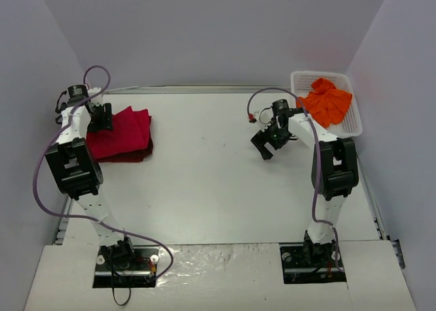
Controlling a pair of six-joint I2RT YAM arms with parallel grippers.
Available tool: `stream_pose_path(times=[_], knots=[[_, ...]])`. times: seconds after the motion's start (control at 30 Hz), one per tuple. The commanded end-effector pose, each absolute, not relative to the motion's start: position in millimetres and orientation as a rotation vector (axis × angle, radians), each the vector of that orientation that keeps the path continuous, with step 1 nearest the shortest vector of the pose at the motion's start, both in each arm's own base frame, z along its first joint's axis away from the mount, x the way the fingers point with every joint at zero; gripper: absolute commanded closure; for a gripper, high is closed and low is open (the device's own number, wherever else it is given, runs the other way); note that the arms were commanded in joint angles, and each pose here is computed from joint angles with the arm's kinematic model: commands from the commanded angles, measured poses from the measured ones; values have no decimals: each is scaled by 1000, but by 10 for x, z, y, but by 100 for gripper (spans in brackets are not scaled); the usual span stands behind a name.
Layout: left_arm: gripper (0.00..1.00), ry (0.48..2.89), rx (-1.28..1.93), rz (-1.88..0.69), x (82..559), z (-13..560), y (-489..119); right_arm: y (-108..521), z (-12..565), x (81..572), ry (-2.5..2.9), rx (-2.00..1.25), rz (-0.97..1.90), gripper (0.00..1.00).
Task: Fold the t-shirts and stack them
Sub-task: Put the neatly folded tshirt into the corner of the board with the left arm
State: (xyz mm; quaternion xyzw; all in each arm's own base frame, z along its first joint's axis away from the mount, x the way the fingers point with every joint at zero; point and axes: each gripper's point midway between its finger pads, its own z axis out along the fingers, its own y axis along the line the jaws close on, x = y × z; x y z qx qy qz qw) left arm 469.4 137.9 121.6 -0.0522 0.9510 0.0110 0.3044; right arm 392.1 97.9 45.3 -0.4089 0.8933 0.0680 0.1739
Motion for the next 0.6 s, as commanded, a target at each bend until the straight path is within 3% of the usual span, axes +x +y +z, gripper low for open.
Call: stream_pose_path(times=[0.0, 0.47, 0.57], knots=[[41, 2407, -127, -38, 4927, 1555, 1293, 893, 365, 3830, 2589, -1155, 218, 0], [40, 2434, -131, 133, 4926, 1369, 1650, 782, 180, 3802, 2650, -1132, 230, 0], [59, 2434, -135, 166, 4919, 1338, 1717, 775, 140, 3797, 2659, -1136, 229, 0]])
